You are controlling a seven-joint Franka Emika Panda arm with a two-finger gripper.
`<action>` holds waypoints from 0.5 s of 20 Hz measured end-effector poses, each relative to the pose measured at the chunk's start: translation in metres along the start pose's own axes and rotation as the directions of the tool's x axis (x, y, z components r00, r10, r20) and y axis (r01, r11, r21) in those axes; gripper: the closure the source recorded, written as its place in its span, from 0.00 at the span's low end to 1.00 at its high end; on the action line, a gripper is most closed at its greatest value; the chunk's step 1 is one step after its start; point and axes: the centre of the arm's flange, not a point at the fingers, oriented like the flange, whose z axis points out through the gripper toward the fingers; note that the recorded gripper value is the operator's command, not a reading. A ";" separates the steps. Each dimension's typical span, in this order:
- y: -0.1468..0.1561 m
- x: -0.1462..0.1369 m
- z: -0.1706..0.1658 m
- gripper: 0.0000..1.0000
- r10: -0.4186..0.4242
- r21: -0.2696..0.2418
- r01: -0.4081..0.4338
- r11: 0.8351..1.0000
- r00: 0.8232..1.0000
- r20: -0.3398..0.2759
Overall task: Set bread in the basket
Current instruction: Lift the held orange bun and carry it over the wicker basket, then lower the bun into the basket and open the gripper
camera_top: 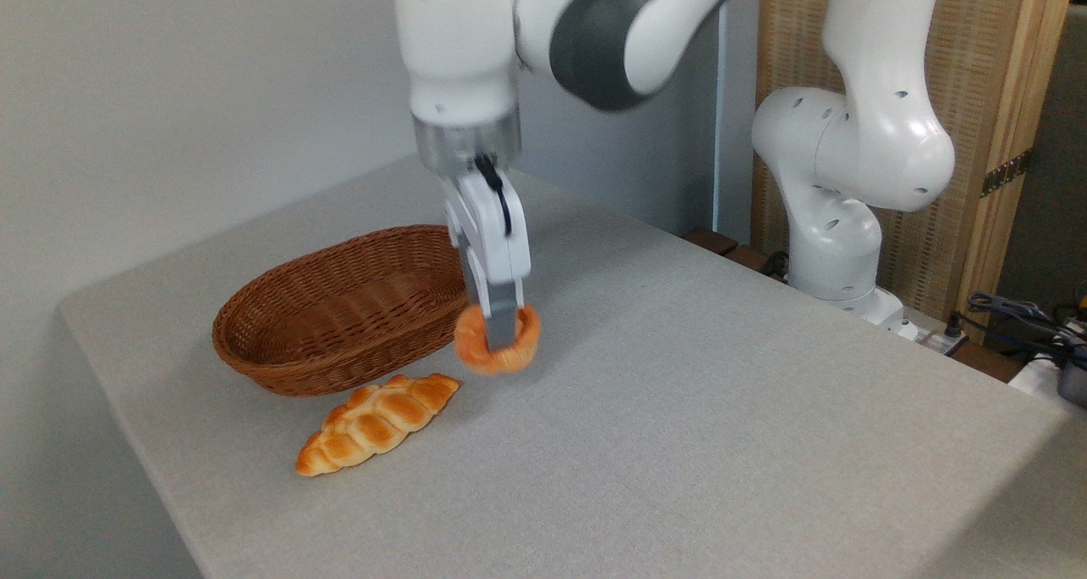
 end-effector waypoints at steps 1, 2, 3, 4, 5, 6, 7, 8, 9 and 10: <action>-0.001 0.008 -0.015 0.44 -0.041 -0.006 0.041 0.999 0.999 -0.024; 0.000 0.018 -0.026 0.44 -0.082 -0.018 0.082 0.997 0.995 -0.050; 0.002 0.031 -0.030 0.44 -0.124 -0.034 0.122 0.992 0.989 -0.074; 0.004 0.047 -0.030 0.44 -0.171 -0.054 0.167 0.985 0.981 -0.094; 0.005 0.072 -0.025 0.44 -0.228 -0.076 0.221 0.972 0.968 -0.103; 0.004 0.089 -0.019 0.22 -0.260 -0.087 0.251 0.964 0.960 -0.104; 0.003 0.123 0.001 0.15 -0.309 -0.095 0.300 0.949 0.944 -0.112; 0.002 0.137 0.010 0.13 -0.344 -0.093 0.334 0.938 0.930 -0.129; 0.002 0.154 0.020 0.00 -0.393 -0.089 0.383 0.919 0.906 -0.158; 0.006 0.173 0.033 0.00 -0.448 -0.095 0.438 0.894 0.875 -0.185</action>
